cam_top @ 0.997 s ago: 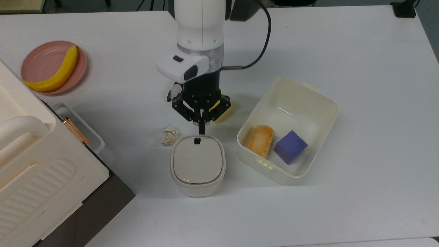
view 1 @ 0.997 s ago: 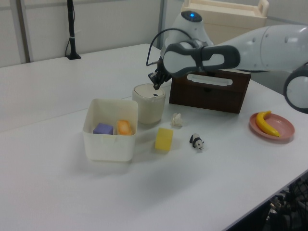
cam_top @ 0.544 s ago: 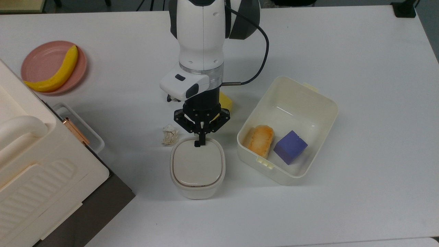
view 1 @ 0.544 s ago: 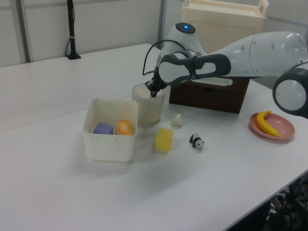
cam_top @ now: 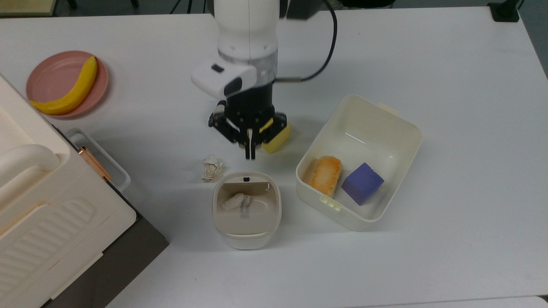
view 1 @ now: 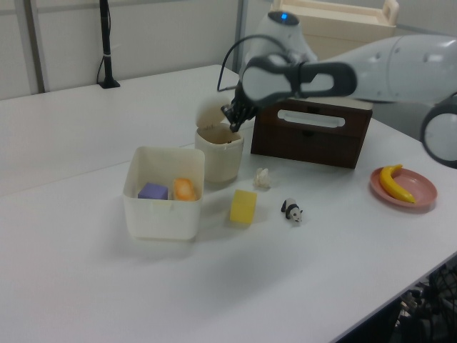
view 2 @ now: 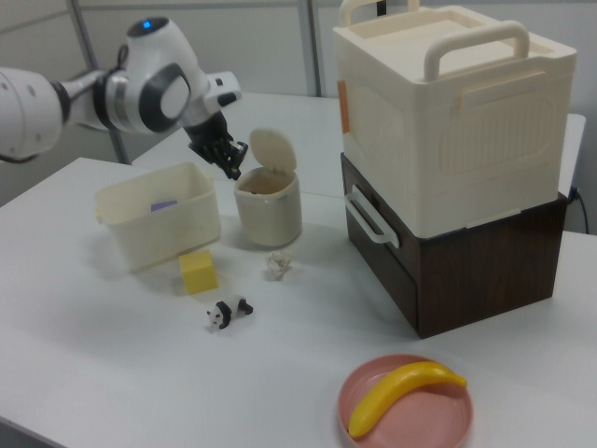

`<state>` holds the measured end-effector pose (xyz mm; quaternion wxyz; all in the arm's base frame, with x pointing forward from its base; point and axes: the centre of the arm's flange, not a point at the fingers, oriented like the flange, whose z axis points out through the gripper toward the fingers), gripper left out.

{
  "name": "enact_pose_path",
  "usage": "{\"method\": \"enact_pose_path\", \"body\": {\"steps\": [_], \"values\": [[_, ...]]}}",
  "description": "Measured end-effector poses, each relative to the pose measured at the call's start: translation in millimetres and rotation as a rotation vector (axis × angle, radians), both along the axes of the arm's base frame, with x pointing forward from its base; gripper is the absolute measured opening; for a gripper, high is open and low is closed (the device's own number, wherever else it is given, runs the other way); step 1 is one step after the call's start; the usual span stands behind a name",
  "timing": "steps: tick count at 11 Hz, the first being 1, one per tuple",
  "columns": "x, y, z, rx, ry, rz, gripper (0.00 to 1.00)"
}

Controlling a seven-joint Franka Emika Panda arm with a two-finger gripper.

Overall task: Open the trash can
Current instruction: 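Hook the lid's front edge with the gripper and lift it open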

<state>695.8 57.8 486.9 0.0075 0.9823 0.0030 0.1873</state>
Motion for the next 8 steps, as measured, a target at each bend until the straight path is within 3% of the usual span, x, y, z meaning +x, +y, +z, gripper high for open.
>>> {"method": "enact_pose_path", "body": {"steps": [3, 4, 6, 8], "values": [[-42.1, -7.2, 24.2, -0.031, 0.239, 0.037, 0.53], [-51.1, -9.1, 29.0, -0.035, 0.284, 0.040, 0.63], [-79.5, -12.9, 49.2, -0.039, 0.360, 0.042, 0.96], [-101.1, -14.5, 61.3, -0.040, 0.397, 0.042, 1.00]]}}
